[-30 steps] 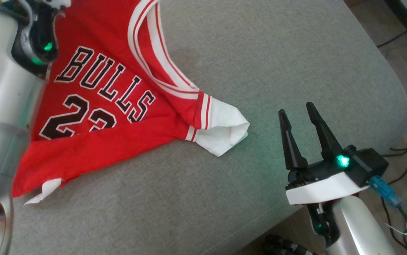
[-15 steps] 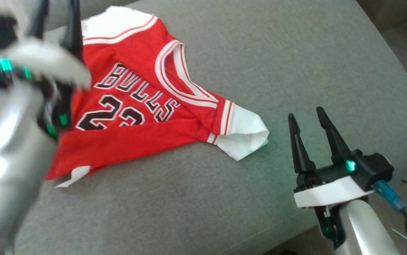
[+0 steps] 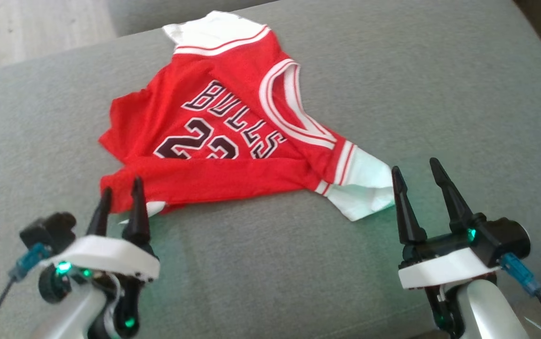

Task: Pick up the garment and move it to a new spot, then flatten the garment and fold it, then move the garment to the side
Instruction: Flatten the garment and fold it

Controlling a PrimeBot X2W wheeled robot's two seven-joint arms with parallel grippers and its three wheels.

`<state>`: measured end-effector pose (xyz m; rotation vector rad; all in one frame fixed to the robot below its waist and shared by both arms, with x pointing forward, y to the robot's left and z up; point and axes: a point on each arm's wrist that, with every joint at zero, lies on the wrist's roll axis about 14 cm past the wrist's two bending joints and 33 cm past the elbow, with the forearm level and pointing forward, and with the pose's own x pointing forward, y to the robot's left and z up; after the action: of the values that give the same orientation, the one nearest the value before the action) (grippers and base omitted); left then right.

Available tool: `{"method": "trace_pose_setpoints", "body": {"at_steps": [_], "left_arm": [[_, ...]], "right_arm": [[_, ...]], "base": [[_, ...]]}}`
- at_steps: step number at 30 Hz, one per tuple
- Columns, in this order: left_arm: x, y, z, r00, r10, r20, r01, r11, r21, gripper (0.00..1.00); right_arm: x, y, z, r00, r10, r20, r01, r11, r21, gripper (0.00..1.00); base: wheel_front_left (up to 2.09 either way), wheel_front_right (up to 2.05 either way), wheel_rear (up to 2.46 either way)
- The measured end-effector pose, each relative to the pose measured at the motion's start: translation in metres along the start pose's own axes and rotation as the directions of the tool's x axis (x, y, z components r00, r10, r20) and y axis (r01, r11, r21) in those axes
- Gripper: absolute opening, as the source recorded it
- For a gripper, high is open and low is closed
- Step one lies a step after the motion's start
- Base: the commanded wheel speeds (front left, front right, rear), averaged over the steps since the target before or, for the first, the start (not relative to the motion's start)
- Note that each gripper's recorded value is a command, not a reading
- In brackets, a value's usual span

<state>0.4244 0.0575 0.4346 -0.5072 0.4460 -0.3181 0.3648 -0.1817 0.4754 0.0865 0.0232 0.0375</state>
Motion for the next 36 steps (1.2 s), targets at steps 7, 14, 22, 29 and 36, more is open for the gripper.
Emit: {"method": "trace_pose_setpoints", "body": {"at_steps": [7, 14, 22, 29, 36], "left_arm": [[-0.017, 0.019, -0.011, 0.996, 0.083, -0.034, -0.083, 0.996, -0.01, 1.0], [-0.013, 0.031, -0.026, 0.987, 0.101, -0.123, -0.108, 0.993, -0.047, 1.0], [0.005, 0.031, -0.024, 0.986, 0.07, -0.15, -0.086, 0.992, -0.097, 1.0], [0.005, 0.026, -0.027, 0.985, 0.039, -0.167, -0.058, 0.992, -0.108, 0.0], [-0.021, -0.008, -0.006, 0.993, -0.064, -0.099, 0.047, 0.985, -0.163, 0.0]], "right_arm": [[0.009, 0.014, -0.008, 0.999, 0.045, -0.019, -0.045, 0.999, 0.004, 1.0], [0.008, 0.016, -0.012, 0.998, 0.052, -0.032, -0.052, 0.999, 0.006, 1.0], [0.003, 0.006, -0.014, 0.999, 0.02, -0.042, -0.02, 1.0, 0.0, 1.0], [0.002, 0.003, -0.013, 0.999, 0.009, -0.039, -0.009, 1.0, -0.002, 1.0], [0.007, 0.009, -0.008, 0.999, 0.031, -0.021, -0.031, 1.0, 0.003, 1.0]], "base": [[0.0, 0.0, 0.0], [0.0, 0.0, 0.0], [0.0, 0.0, 0.0], [0.0, 0.0, 0.0], [0.0, 0.0, 0.0]]}}
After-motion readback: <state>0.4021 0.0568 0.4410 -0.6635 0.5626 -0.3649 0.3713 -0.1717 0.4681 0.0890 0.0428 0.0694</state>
